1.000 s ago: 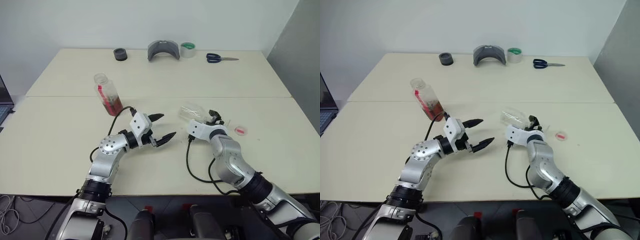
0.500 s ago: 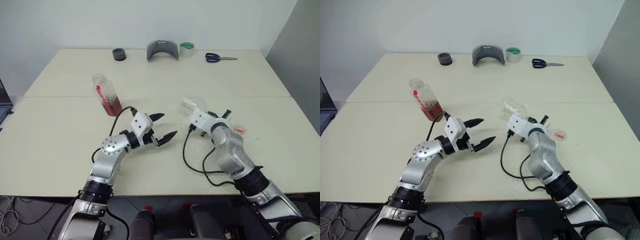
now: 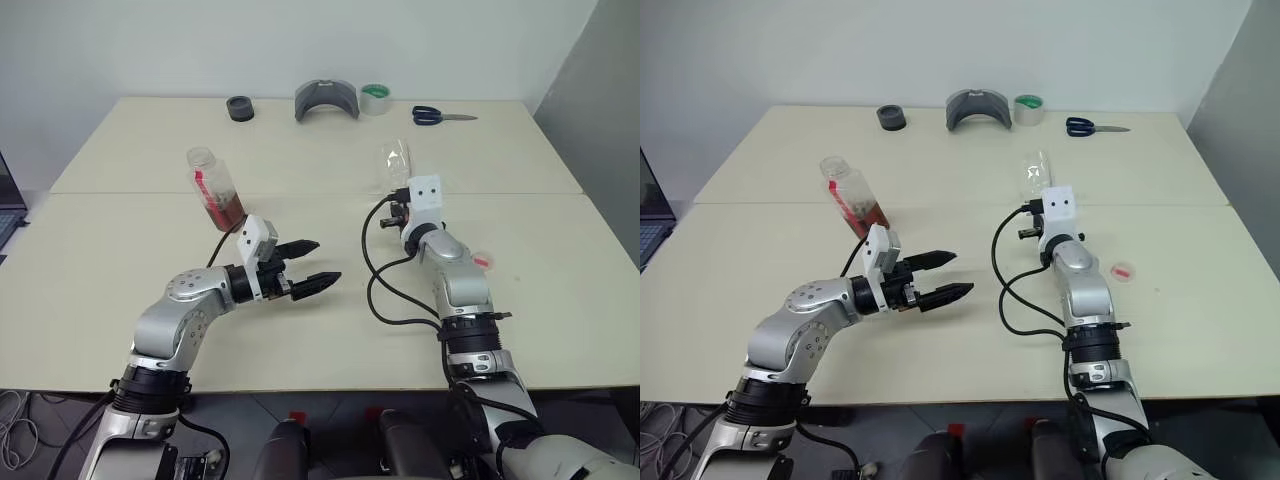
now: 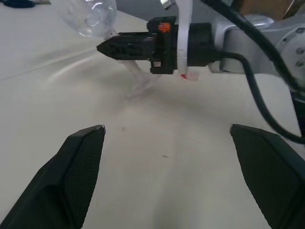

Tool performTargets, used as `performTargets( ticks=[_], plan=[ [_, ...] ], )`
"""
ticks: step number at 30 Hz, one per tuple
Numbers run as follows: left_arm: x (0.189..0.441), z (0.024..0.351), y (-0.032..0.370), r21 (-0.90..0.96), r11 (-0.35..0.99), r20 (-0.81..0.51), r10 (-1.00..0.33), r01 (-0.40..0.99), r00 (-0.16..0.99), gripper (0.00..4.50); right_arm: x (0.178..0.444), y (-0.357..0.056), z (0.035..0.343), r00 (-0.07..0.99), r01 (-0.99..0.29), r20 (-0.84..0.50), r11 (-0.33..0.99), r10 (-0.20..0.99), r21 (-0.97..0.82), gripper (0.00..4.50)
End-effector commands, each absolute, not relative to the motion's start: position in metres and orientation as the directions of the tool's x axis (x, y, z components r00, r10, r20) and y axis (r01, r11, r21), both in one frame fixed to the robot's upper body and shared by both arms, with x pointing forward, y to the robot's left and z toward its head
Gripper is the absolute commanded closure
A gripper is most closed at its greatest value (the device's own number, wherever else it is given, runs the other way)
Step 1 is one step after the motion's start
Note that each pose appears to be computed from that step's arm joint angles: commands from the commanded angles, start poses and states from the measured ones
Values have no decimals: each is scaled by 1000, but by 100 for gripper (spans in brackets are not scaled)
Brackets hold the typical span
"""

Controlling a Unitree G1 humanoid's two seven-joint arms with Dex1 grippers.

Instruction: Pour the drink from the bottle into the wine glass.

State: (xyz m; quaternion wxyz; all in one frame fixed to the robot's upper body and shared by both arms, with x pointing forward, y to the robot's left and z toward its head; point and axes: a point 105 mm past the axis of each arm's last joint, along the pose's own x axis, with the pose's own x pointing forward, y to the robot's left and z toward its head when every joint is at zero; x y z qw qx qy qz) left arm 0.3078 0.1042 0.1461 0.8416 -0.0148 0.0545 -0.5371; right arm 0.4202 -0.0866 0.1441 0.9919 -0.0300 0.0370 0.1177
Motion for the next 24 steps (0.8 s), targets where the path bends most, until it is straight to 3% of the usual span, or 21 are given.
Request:
performTargets(
  ticks=[1,17,24],
  plan=[
    [302,162,103,-60,400,-52,-916,915,397,0,408,-80,136,964,-261,-68,964,258,-45,430],
    [299,157,110,-11,402,-124,-909,916,397,0,351,-88,80,946,-274,-179,962,271,10,430],
    [297,152,112,-2,393,-143,-910,920,388,0,338,-86,74,943,-266,-199,964,265,23,430]
  ],
)
